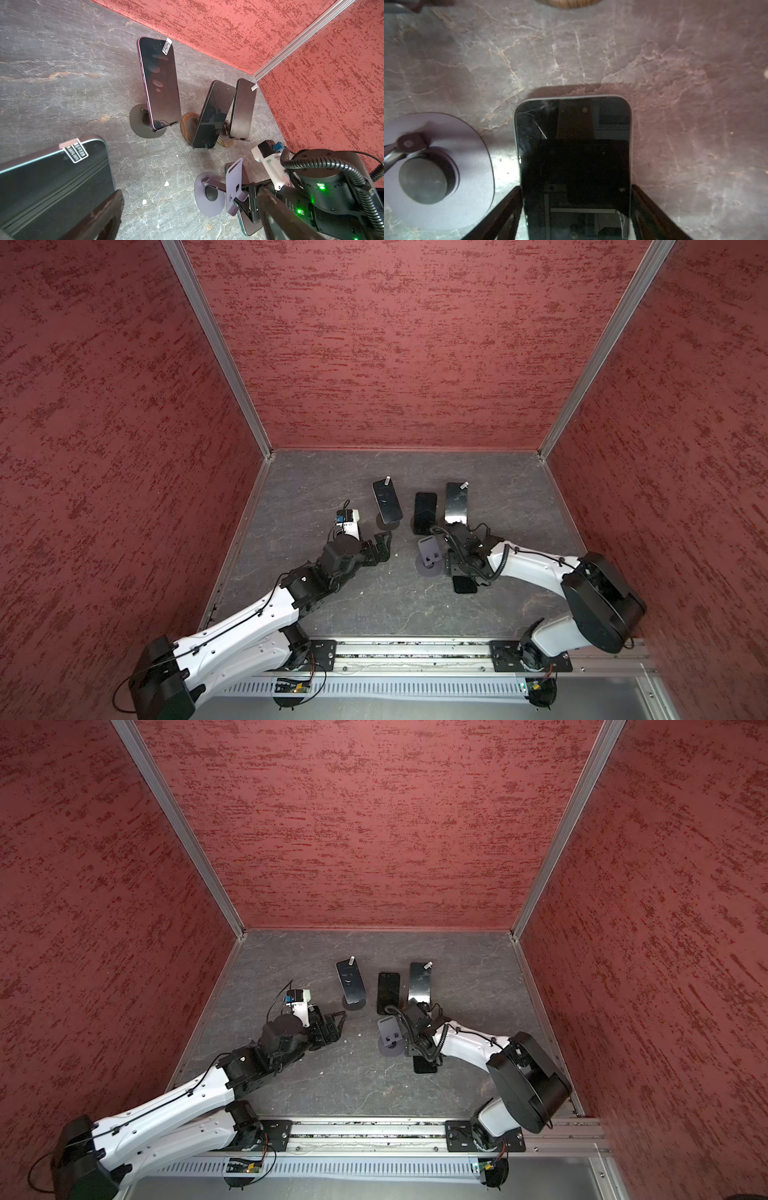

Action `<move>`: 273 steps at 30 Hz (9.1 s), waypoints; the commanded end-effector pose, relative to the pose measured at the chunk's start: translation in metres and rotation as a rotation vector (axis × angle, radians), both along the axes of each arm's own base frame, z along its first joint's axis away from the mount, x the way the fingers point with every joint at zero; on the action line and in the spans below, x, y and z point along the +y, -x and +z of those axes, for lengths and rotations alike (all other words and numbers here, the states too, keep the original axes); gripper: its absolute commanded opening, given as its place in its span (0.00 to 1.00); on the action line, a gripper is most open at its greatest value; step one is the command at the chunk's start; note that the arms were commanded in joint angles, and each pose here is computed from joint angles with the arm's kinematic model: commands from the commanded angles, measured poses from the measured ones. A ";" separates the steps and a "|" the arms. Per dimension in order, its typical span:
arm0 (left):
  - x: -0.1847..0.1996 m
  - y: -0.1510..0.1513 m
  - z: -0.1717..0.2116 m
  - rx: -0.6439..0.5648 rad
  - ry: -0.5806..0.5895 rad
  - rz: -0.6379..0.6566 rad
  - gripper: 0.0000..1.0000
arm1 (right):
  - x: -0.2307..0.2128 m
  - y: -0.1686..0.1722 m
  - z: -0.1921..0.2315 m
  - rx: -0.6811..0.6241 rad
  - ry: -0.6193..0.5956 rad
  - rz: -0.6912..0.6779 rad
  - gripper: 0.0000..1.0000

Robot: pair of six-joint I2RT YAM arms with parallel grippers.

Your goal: Remove the phone from the phone stand

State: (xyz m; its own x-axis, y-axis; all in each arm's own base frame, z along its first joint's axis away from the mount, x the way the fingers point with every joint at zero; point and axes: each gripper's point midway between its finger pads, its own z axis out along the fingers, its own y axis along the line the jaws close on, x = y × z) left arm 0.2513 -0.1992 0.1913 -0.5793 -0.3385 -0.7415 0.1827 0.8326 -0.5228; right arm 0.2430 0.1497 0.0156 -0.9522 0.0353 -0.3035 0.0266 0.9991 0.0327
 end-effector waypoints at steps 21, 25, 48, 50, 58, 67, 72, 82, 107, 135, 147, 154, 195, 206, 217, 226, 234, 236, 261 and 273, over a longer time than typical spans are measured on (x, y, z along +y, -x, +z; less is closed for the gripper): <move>0.004 0.000 0.000 -0.004 0.005 0.016 0.99 | 0.001 -0.023 0.073 -0.168 -0.019 0.037 0.89; 0.004 -0.001 0.000 -0.005 0.006 0.018 0.99 | 0.011 -0.032 0.110 -0.256 -0.076 0.071 0.89; 0.020 0.002 0.004 -0.024 0.009 0.054 1.00 | 0.108 -0.037 0.103 -0.246 -0.193 0.330 0.98; 0.021 0.002 0.003 -0.022 0.008 0.056 0.99 | 0.110 -0.037 0.097 -0.237 -0.189 0.332 0.97; 0.022 0.002 0.003 -0.020 0.009 0.057 1.00 | 0.109 -0.041 0.080 -0.222 -0.148 0.325 0.95; 0.023 0.002 0.001 -0.013 0.008 0.061 0.99 | 0.113 -0.042 0.074 -0.210 -0.149 0.329 0.80; 0.024 0.003 0.002 -0.015 0.019 0.064 0.99 | 0.113 -0.042 0.075 -0.214 -0.149 0.327 0.73; 0.025 0.004 0.001 -0.012 0.028 0.067 0.99 | 0.112 -0.042 0.077 -0.218 -0.147 0.315 0.73; 0.027 0.006 -0.002 -0.007 0.045 0.068 0.99 | 0.100 -0.043 0.083 -0.224 -0.073 0.246 0.58; 0.026 0.007 -0.003 -0.006 0.052 0.065 1.00 | 0.049 -0.022 0.117 -0.249 -0.060 0.124 0.57; 0.022 0.007 -0.003 0.002 0.055 0.053 1.00 | -0.030 -0.029 0.109 -0.248 0.036 -0.036 0.57; 0.023 0.007 -0.003 0.005 0.055 0.057 1.00 | -0.084 -0.056 0.120 -0.280 0.078 -0.148 0.57; 0.017 0.004 0.012 0.017 0.003 0.063 0.99 | -0.111 -0.270 0.094 -0.362 -0.034 -0.007 0.63; 0.011 0.003 0.013 0.013 0.001 0.046 0.99 | -0.107 -0.269 0.098 -0.358 -0.062 -0.002 0.70; -0.005 0.006 0.010 0.023 -0.035 -0.029 0.99 | -0.119 -0.265 0.158 -0.486 -0.040 -0.078 0.91; -0.036 0.011 0.004 0.029 -0.080 -0.145 0.99 | -0.116 -0.228 0.176 -0.532 -0.058 -0.116 0.98; -0.047 0.010 -0.001 0.026 -0.105 -0.158 0.99 | -0.099 -0.194 0.170 -0.517 -0.093 -0.120 0.99; -0.048 0.010 -0.003 0.026 -0.114 -0.159 1.00 | -0.092 -0.186 0.170 -0.516 -0.101 -0.112 0.99; -0.046 0.012 -0.009 0.015 -0.155 -0.145 1.00 | -0.011 -0.159 0.120 -0.398 -0.089 -0.009 0.98; -0.041 0.014 -0.008 0.014 -0.151 -0.134 0.99 | 0.000 -0.167 0.094 -0.370 -0.088 -0.013 0.96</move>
State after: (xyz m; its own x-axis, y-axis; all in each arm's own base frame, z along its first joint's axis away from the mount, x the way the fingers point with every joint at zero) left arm 0.2367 -0.2443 0.1758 -0.6431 -0.1293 -0.7548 0.2932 0.8689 -0.3987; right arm 0.4040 0.1470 0.1092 -0.7975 0.0644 -0.5999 -0.0134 0.9922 0.1243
